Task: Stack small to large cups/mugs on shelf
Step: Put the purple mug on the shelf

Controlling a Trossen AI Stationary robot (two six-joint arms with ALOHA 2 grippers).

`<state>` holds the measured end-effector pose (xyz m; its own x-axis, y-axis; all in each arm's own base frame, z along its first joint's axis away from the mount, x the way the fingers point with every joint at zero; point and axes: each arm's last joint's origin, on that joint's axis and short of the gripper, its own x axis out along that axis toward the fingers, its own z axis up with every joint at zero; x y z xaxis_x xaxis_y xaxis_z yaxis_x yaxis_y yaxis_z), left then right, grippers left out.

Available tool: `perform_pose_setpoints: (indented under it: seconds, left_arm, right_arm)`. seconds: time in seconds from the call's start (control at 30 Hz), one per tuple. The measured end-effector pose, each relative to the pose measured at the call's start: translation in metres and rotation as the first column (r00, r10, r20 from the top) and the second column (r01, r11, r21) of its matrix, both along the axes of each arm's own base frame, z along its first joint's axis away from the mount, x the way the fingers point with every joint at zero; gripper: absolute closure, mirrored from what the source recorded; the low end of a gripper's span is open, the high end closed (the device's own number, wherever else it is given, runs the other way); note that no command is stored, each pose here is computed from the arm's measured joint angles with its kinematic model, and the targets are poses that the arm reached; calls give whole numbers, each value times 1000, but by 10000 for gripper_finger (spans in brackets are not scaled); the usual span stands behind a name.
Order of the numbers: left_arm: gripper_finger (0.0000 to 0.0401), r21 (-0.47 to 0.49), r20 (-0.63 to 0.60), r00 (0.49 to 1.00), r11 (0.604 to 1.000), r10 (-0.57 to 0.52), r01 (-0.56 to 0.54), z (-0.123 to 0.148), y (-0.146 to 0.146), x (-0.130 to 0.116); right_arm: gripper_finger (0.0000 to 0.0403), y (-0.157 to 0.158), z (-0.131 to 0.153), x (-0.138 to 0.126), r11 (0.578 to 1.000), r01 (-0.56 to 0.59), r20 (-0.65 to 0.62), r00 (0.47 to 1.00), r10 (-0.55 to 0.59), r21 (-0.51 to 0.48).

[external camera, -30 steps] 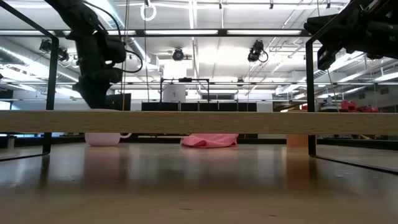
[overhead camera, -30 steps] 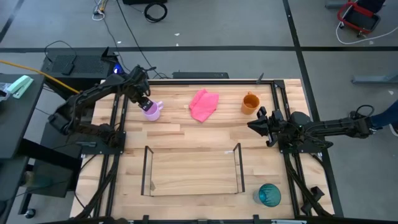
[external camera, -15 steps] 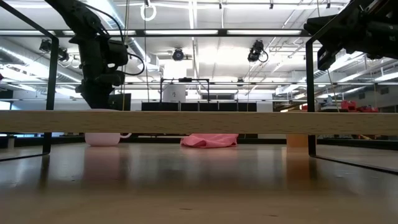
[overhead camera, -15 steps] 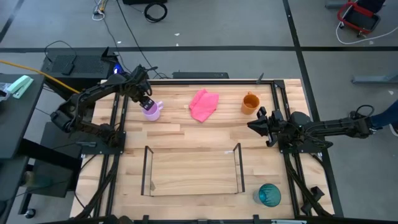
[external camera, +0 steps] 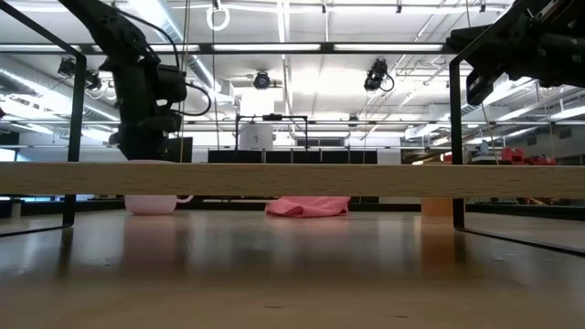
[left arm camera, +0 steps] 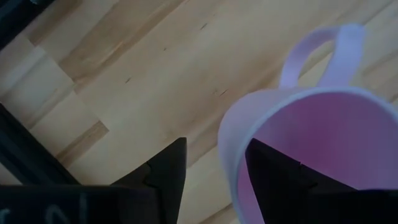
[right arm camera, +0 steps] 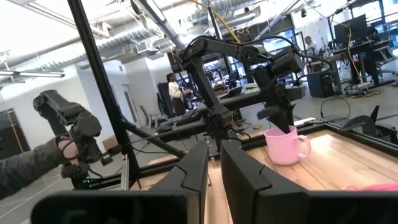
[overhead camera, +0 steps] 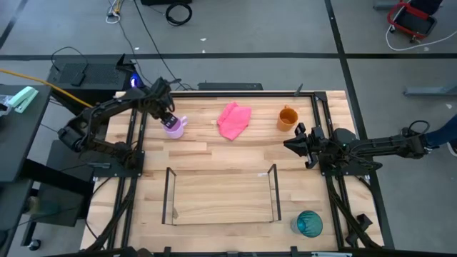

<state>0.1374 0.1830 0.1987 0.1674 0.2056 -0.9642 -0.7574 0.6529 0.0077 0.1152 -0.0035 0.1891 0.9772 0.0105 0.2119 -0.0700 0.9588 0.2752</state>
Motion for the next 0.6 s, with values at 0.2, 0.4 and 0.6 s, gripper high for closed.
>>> perform_pose_setpoints:
  seconds: [0.2,0.4,0.6]
  left_arm:
    - [243,5,4,1000,1000,0,0,-1,0,0]
    - [296,6,3,1000,1000,-4,4,-1,0,0]
    - [381,7,4,1000,1000,-4,4,0,0,0]
  right_arm:
    - [352,0,0,0,1000,0,0,1000,0,0]
    - [352,0,0,0,1000,0,-1,1000,0,0]
    - [352,0,0,0,1000,0,-1,1000,0,0]
